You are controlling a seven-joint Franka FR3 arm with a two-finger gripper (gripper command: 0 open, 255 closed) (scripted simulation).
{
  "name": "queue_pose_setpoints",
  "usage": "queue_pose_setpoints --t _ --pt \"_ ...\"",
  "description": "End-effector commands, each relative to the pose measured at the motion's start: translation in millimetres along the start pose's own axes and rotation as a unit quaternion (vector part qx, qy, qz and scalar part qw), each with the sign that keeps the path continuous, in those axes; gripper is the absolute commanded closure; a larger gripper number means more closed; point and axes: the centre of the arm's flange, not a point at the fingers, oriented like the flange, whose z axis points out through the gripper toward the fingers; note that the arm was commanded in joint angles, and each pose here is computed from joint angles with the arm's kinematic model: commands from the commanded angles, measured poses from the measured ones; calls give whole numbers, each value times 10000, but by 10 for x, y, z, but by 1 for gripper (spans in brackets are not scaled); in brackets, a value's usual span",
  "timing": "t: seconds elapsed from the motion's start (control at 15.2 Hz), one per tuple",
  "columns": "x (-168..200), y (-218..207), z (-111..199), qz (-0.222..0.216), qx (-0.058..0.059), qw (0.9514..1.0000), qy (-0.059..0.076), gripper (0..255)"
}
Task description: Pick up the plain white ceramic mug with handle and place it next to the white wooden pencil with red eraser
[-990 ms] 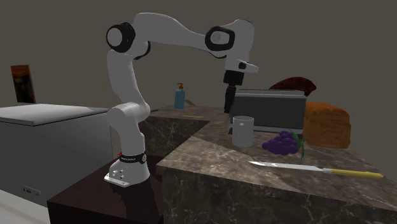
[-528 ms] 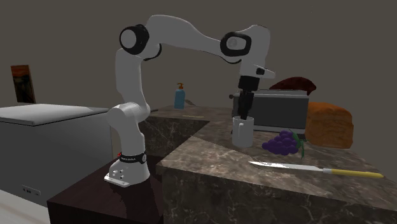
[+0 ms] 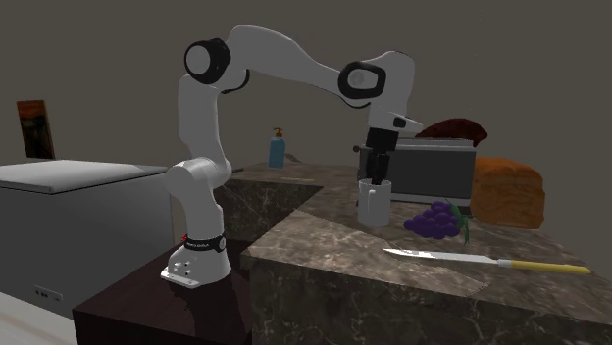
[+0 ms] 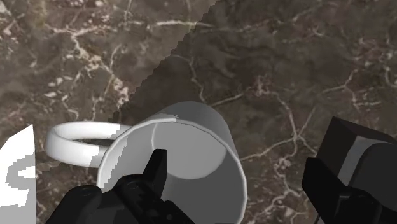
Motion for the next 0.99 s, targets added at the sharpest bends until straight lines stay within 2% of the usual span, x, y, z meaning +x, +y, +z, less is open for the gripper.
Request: queue_pose_setpoints --t 0.0,0.2,0.26,0.92 --pt "0 0 6 0 0 10000 1 0" --pt "0 0 5 0 0 10000 1 0" --pt "0 0 5 0 0 10000 1 255" --pt "-9 1 -46 0 0 10000 1 255"
